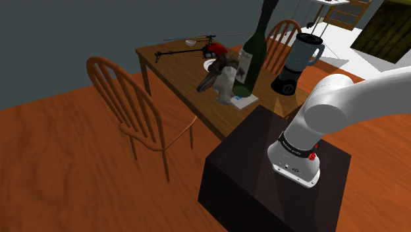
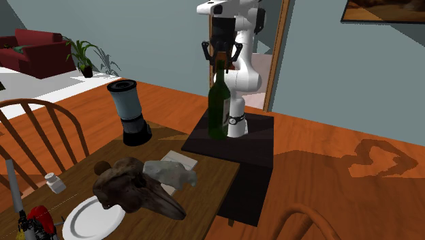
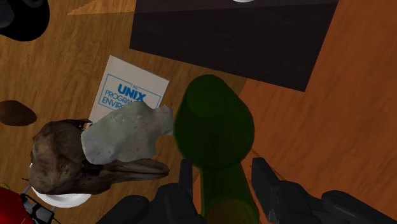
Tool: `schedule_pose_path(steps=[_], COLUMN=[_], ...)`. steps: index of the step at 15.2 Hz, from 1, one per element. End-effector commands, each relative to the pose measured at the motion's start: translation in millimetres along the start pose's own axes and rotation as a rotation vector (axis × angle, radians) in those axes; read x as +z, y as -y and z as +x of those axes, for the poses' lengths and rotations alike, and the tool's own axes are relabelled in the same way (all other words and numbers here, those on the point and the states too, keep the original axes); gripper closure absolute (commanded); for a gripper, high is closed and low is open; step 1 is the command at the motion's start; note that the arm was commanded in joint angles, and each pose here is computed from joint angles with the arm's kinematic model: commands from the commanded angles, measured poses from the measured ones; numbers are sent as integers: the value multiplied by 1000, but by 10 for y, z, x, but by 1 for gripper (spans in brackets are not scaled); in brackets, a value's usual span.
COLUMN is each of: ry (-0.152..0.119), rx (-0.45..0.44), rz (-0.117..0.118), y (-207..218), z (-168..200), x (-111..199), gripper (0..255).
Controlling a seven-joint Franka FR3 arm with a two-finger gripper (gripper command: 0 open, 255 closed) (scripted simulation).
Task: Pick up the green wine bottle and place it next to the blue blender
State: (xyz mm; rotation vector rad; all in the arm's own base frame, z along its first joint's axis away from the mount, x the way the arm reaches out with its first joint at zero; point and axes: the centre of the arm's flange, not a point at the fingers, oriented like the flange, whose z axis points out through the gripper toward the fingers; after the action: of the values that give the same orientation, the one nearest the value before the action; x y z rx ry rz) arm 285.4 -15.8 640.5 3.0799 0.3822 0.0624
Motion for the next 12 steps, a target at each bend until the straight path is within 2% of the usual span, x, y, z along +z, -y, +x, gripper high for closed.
schedule_pose_path(steps=[1,12], ry=[0,0], rx=[0,0], rz=[0,0], y=[-7,-31], z=[-9,11], x=[-101,-681], gripper=[255,255])
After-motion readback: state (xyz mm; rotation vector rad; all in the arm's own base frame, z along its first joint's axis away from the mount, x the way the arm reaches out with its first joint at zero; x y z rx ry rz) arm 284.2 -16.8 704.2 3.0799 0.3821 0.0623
